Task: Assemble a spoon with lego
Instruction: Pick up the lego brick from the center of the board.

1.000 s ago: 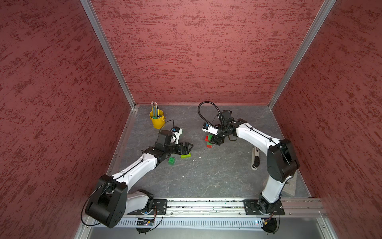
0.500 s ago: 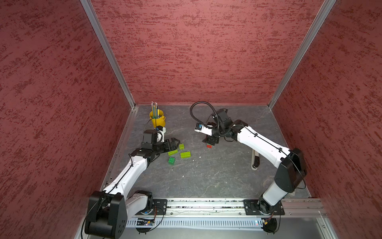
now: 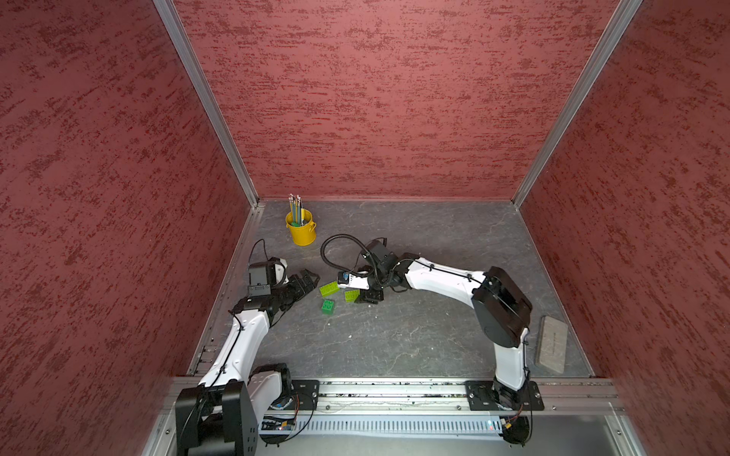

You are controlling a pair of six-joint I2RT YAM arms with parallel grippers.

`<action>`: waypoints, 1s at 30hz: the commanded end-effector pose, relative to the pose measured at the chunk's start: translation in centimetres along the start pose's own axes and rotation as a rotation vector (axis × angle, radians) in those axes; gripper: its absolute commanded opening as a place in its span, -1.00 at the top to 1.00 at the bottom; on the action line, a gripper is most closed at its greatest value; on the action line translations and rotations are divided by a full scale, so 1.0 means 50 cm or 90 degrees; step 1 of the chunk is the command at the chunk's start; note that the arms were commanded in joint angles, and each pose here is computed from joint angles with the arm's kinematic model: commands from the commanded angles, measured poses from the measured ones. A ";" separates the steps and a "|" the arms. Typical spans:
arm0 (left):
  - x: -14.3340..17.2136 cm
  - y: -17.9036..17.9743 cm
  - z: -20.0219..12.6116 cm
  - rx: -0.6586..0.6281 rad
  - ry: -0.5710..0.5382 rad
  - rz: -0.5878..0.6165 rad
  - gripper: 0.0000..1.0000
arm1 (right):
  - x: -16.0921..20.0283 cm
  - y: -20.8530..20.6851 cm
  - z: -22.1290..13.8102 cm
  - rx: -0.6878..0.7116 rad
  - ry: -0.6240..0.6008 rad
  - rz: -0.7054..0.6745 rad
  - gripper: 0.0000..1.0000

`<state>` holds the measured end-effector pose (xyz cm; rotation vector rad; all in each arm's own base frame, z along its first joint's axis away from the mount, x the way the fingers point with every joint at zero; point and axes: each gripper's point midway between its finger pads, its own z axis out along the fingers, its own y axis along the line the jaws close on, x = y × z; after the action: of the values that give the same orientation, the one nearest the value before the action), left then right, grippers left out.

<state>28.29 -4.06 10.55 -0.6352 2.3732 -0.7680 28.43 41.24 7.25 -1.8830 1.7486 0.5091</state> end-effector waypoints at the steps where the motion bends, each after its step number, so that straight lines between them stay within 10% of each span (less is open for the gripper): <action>1: -0.007 0.002 -0.005 0.002 -0.013 -0.009 -0.99 | -0.048 -0.039 0.007 0.032 -0.039 -0.037 -0.26; 30: -0.007 0.001 -0.009 0.004 -0.020 -0.001 -0.99 | 0.015 -0.030 0.095 -0.026 0.024 -0.025 0.09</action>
<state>28.22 -3.85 10.86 -0.6423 2.3549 -0.7636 30.31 43.20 3.31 -1.9497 1.7427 0.4873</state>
